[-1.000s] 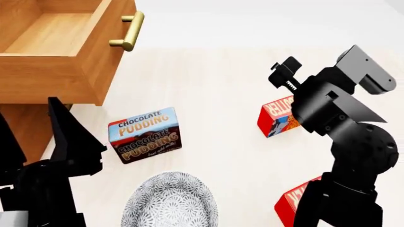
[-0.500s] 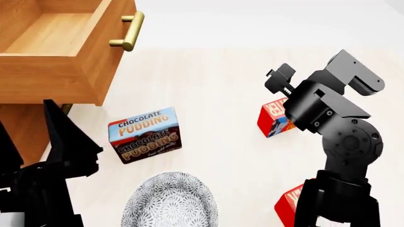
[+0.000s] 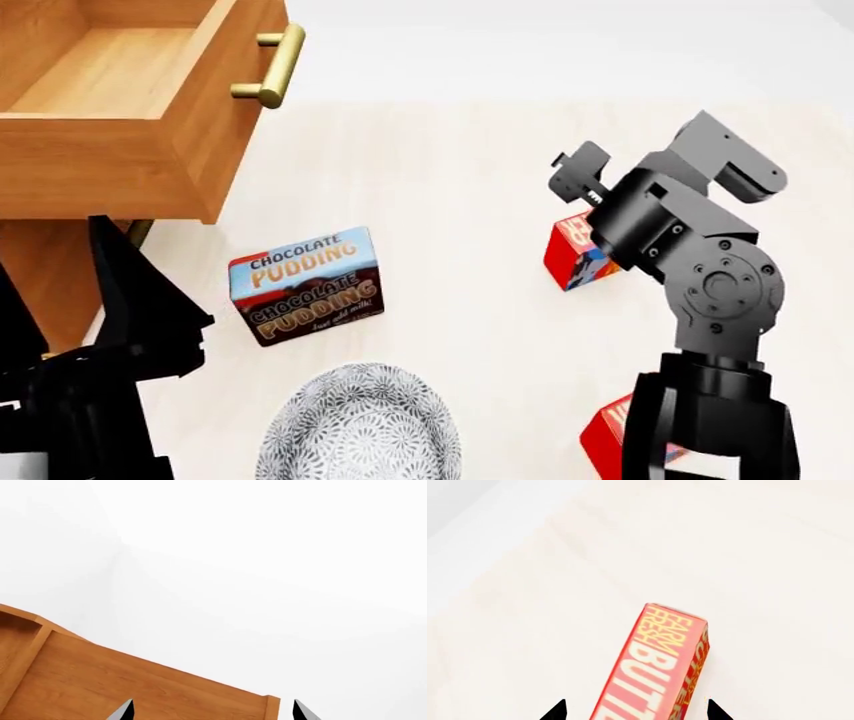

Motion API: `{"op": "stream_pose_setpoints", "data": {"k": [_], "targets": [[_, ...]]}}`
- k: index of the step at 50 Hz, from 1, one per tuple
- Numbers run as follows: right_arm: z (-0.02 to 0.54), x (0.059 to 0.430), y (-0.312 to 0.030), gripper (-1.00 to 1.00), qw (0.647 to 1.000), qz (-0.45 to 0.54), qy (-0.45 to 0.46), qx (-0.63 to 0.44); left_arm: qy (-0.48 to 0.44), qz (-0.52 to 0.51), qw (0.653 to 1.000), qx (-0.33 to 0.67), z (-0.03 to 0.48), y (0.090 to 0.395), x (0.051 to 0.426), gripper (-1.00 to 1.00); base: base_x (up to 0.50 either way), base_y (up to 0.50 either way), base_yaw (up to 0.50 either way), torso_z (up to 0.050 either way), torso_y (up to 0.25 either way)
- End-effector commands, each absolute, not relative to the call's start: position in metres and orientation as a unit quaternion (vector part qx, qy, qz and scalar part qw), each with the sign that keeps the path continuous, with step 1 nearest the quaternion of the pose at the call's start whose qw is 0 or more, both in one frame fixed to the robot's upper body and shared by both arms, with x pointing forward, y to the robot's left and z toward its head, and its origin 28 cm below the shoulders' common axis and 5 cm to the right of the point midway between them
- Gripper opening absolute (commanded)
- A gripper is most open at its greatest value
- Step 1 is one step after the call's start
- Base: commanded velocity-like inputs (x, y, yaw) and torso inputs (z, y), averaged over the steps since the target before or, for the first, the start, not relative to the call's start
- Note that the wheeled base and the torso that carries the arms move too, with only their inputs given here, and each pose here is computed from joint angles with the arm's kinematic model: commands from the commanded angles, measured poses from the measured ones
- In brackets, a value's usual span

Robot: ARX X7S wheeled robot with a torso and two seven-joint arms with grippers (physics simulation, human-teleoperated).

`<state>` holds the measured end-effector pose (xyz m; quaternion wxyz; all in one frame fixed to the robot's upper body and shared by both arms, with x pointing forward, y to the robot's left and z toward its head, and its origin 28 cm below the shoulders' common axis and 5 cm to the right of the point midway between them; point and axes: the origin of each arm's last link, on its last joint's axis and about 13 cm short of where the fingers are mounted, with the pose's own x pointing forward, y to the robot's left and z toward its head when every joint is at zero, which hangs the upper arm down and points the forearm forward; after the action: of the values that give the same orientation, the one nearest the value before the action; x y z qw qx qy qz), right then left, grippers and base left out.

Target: Put the butter at the front in the top drawer of the cabinet and close it.

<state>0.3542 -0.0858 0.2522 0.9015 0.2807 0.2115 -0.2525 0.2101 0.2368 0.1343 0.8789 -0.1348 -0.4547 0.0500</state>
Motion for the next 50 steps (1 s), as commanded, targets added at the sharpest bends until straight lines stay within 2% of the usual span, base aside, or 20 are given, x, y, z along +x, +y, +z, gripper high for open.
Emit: {"op": "stream_pose_setpoints", "data": {"k": [1,50], "targets": [[0.250,0.362,-0.086,1.00,0.898,-0.253,0.218,0.286,-0.455,0.050,0.879,-0.135,0.134,0.237,0.210,1.00,0.00,0.00,0.00,0.000,0.000],[0.233,0.387,-0.090,1.00,0.887,-0.275,0.245,0.280,-0.453,0.056,0.879,-0.135,0.129,0.240,0.210,1.00,0.00,0.00,0.00,0.000,0.000]]}}
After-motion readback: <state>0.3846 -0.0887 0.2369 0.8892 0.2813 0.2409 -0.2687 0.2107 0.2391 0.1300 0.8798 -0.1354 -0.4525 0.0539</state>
